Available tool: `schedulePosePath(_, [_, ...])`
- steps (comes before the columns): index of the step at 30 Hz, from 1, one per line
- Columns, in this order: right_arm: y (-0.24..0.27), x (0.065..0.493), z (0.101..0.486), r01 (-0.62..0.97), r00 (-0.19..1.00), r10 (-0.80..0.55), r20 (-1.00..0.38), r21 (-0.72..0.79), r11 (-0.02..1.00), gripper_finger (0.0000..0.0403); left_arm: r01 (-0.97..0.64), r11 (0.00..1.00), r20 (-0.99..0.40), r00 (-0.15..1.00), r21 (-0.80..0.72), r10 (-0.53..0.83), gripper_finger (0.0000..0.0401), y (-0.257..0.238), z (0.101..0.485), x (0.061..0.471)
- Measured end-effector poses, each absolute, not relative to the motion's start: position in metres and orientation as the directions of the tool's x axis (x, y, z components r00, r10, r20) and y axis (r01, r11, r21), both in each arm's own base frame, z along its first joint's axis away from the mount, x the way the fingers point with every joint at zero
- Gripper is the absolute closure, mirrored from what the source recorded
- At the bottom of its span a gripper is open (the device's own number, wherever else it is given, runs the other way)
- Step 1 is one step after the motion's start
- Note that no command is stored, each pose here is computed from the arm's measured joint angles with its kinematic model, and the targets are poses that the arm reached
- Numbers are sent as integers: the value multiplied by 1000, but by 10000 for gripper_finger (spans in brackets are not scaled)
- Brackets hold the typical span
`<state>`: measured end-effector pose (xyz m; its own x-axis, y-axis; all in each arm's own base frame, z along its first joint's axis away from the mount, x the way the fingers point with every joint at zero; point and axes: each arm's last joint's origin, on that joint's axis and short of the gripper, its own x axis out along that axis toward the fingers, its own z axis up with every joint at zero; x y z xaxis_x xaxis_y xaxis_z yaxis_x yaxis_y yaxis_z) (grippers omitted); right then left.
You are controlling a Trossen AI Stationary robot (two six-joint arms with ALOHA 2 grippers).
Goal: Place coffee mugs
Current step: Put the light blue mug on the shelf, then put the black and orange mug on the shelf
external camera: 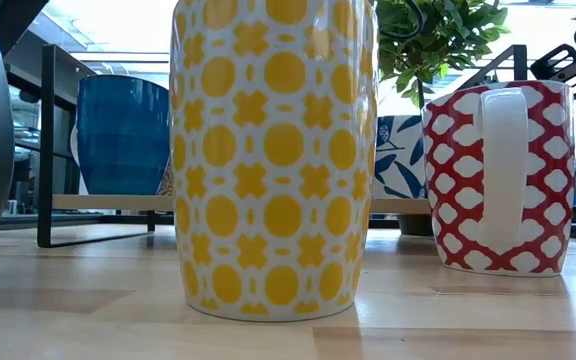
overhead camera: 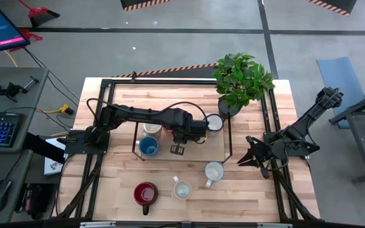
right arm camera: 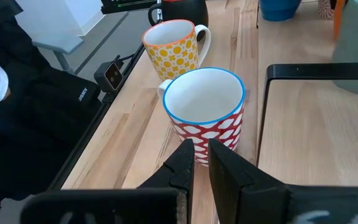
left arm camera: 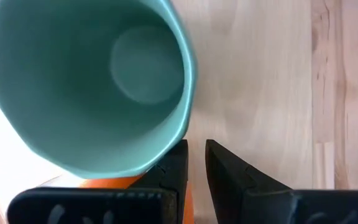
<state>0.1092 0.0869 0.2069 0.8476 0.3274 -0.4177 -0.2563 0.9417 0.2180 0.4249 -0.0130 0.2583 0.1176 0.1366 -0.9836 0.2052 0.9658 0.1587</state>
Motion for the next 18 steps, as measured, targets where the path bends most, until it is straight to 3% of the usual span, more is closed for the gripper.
schedulePosePath(8, [87, 109, 207, -256, 847, 327, -418, 218, 942, 373, 204, 967, -984, 117, 156, 134, 353, -12, 258, 425])
schedulePosePath(18, [87, 109, 207, -262, 844, 334, -419, 221, 939, 373, 250, 968, -999, 45, 24, 13, 353, -47, 270, 408])
